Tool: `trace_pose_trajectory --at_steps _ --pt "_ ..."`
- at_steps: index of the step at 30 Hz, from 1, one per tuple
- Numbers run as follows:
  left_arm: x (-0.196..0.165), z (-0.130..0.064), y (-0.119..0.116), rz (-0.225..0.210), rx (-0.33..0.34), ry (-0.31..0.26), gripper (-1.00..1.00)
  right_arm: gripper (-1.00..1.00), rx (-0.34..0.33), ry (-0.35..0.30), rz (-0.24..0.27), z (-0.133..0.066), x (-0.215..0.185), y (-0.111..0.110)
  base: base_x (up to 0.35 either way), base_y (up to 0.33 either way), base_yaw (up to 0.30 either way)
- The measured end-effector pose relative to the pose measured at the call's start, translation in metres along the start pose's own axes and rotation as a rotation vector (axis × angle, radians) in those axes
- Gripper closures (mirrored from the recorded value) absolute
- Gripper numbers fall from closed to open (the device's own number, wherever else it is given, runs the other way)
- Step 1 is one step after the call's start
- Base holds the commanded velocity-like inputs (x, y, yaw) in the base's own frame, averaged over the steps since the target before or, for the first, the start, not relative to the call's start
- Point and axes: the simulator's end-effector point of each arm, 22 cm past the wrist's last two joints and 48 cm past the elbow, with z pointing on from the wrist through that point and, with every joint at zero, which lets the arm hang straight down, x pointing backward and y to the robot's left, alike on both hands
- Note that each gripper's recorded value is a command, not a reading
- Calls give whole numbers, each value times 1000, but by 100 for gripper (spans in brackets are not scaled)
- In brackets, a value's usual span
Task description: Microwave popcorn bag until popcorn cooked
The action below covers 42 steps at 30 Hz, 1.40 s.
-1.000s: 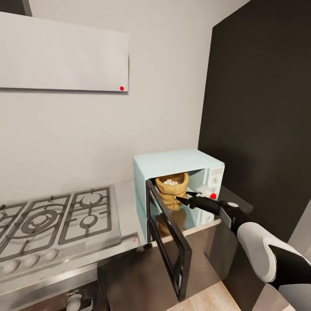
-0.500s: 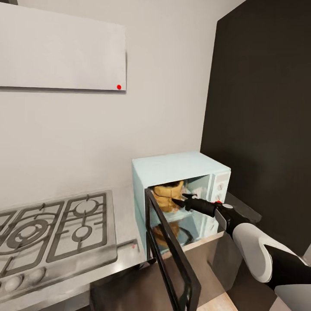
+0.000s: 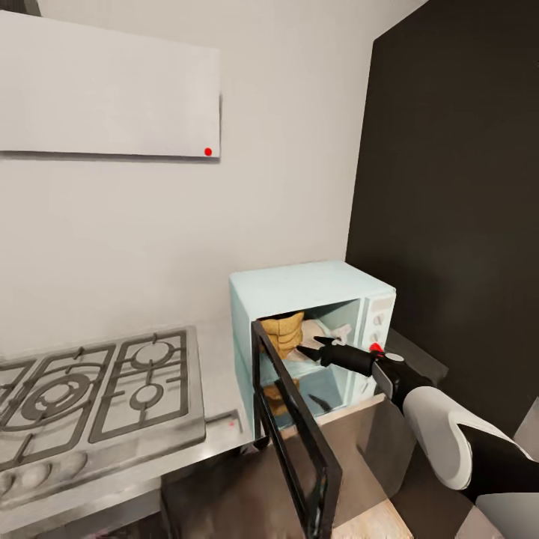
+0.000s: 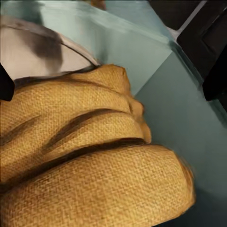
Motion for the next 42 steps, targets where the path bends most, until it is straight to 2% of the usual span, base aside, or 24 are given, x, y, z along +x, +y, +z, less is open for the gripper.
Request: trace_pose_trajectory --at_steps 6,8,10,14,16,20,27,32,42 --pt "0 0 0 0 -1 1 -100 -100 19 -1 -2 -4 -1 -7 -323 0 0" --pt "0 0 1 1 -2 0 -100 -100 53 6 -4 -16 -2 -23 -324 0 0" --pt "0 0 1 1 -2 1 -100 -100 108 10 -14 -34 -3 -45 -319 0 0" --pt "0 0 1 0 -2 1 -100 -100 182 17 -19 -54 -4 -72 -316 0 0" --pt "0 0 0 -1 -2 1 -100 -100 220 27 -26 -59 -3 -83 -315 0 0" --pt "0 0 0 0 -2 1 -100 -100 339 100 -70 -73 12 -111 -315 0 0" --pt "0 0 0 -2 -2 1 -100 -100 537 120 -67 -89 21 -148 -304 0 0" --pt "0 0 1 -1 -2 0 -100 -100 560 147 -39 -89 33 -150 -72 0 0" --pt "-1 0 0 -1 -2 -2 -100 -100 577 258 68 -100 92 -145 -2 0 0"
